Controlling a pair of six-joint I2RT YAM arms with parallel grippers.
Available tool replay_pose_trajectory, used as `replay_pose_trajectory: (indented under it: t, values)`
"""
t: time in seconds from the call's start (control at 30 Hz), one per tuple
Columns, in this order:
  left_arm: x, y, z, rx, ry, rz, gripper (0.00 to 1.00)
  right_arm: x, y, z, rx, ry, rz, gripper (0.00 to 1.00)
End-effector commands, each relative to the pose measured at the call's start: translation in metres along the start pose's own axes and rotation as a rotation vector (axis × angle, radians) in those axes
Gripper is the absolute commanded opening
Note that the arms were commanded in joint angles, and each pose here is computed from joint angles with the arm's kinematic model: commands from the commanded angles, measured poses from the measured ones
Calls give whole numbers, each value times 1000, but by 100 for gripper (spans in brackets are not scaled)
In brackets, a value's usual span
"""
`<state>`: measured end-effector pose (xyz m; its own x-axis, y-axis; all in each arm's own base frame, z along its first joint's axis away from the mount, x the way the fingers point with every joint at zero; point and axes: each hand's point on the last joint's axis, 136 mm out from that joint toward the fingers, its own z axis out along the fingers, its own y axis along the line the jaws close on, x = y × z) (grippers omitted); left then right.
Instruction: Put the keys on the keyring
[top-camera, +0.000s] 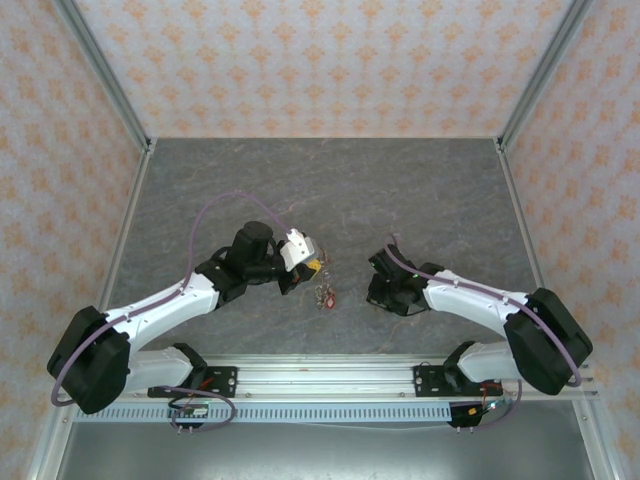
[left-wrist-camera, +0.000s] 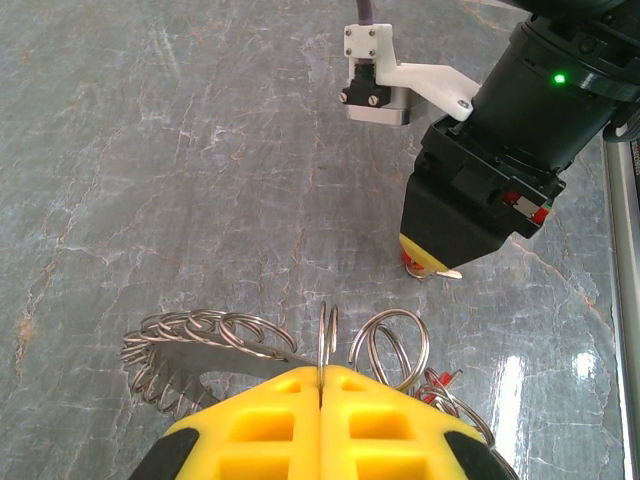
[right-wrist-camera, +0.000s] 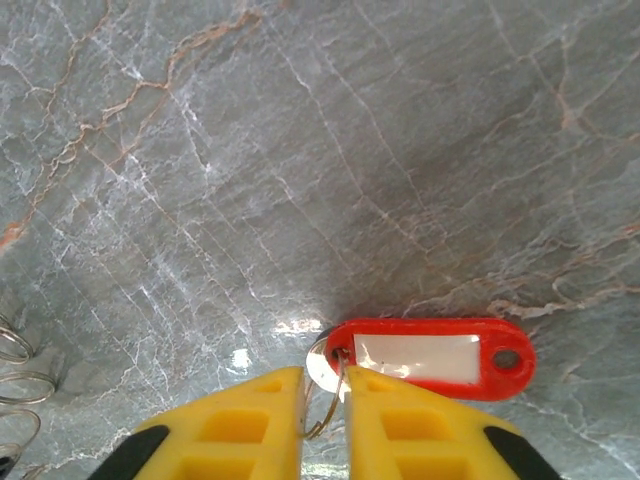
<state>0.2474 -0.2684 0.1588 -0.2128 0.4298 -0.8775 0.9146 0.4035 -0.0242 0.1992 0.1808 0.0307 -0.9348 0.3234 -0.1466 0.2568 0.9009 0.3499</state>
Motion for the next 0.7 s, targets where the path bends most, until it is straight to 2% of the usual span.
replay_pose_trajectory:
  t: [0.0,0.07,0.37,0.53,0.67]
  values:
    - [-20,-2,-6,-2,-55,30,0,-4,8,-3,3,-11,-50,14]
    - [-20,-2,-6,-2,-55,29,0,-4,8,-3,12,-10,-79,10]
    - [-18,-2,-7,-3,-51,27,0,-3,8,-3,84,20,-187,10]
    - [-18,-2,-8,-6,-50,27,0,-4,6,-5,102,13,-197,17]
    - [-18,-2,-7,-6,-51,30,0,-3,2,-6,115,8,-179,20]
